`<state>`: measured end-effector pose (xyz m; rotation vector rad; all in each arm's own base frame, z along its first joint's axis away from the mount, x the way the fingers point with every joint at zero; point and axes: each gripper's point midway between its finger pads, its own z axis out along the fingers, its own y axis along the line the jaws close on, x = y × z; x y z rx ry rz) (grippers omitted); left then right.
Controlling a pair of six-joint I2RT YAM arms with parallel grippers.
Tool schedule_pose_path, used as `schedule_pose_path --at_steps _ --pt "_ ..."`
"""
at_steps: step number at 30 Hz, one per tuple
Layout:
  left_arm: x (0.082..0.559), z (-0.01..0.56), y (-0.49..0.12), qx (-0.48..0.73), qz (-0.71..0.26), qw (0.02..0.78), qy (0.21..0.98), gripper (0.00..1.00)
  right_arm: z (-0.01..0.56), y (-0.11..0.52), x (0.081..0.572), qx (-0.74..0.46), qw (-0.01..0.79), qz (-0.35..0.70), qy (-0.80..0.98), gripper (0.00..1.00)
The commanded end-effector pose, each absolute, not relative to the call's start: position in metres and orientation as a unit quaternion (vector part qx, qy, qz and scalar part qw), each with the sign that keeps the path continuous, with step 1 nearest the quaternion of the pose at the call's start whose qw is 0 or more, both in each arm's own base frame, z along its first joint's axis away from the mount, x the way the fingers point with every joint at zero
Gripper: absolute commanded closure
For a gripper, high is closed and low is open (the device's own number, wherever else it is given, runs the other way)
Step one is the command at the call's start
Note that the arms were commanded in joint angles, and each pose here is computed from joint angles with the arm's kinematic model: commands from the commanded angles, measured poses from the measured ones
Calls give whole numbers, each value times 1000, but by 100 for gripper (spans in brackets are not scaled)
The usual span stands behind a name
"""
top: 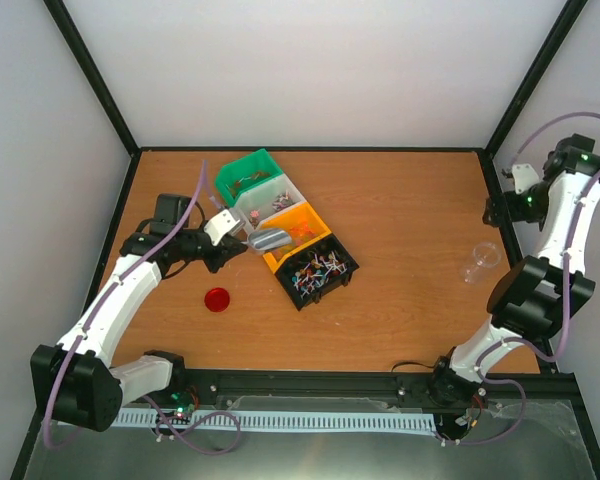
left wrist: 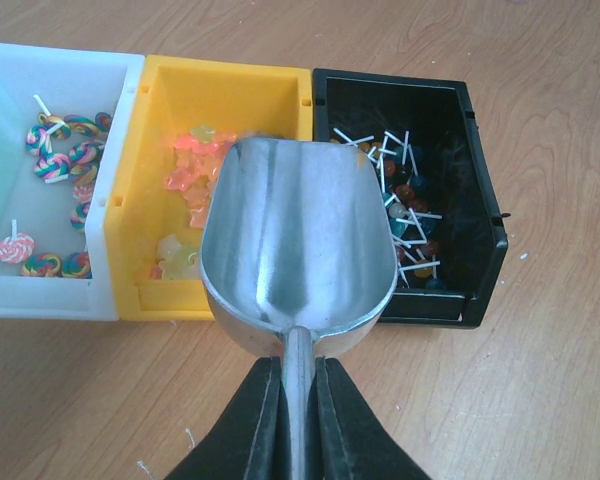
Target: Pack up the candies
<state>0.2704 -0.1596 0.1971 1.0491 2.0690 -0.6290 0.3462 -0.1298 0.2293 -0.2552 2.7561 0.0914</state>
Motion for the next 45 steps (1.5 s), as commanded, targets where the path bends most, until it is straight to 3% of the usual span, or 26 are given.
schedule_pose_path --at_steps 1,17,29,37,45 --pt "277 217 -169 420 -253 394 778 99 205 -136 307 -88 92 21 992 0" --pt "278 213 -166 408 -247 392 787 99 130 -129 300 -54 22 43 997 1" --pt "279 212 -164 402 -241 386 795 99 100 -112 315 -96 23 14 995 19" --pt "279 211 -163 401 -240 383 796 99 100 -91 319 -131 23 11 991 38" --pt "268 205 -172 430 -249 356 792 99 109 -19 351 -195 57 44 978 42"
